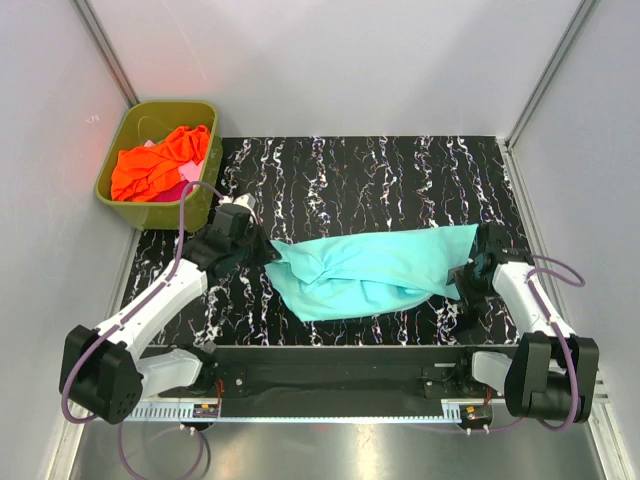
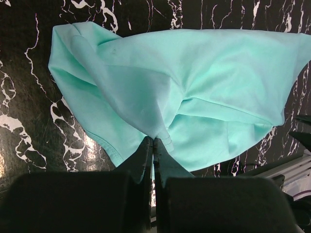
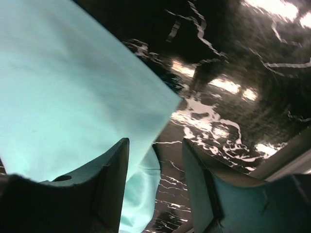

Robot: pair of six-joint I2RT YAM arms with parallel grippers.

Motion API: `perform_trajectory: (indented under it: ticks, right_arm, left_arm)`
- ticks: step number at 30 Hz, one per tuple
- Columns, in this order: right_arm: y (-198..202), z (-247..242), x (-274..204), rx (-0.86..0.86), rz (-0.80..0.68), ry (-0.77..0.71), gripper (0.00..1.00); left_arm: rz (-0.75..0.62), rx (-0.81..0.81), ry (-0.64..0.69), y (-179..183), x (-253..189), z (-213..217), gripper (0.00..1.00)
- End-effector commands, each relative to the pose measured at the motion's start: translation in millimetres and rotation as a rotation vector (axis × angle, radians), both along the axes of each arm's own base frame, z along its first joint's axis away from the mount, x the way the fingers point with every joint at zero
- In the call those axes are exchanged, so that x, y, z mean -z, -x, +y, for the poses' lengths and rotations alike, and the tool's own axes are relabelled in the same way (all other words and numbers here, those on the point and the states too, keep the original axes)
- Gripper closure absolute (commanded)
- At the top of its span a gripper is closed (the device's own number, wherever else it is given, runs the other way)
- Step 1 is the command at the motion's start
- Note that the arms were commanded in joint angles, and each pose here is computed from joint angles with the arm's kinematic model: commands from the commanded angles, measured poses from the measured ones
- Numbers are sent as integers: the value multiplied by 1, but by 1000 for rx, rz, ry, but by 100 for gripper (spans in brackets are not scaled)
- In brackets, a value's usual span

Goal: Fold and stack the t-shirts
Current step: Flatten the tshirt out

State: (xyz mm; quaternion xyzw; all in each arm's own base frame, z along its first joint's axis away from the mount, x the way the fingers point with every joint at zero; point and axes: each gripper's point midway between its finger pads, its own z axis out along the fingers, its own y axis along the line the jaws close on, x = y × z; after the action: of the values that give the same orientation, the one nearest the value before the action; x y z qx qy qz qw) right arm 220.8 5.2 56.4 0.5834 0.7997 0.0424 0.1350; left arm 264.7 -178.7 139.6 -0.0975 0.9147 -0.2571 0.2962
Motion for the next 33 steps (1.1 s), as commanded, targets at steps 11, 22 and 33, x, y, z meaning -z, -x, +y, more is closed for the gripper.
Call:
perform_trajectory:
  ticks: [11,22,33]
  right_arm:
    - [-8,-5,24,201,-140,-18,42]
    - [-67,-49,-78,39,-419,282,100]
    - [-128,-62,-348,-135,-791,509,100]
  left_arm:
    - [-80,18,33,-22,-25,-12,100]
    - [-302,-91,13,-73,-124,9,100]
    - [-676,-146,307,-75,-361,17,100]
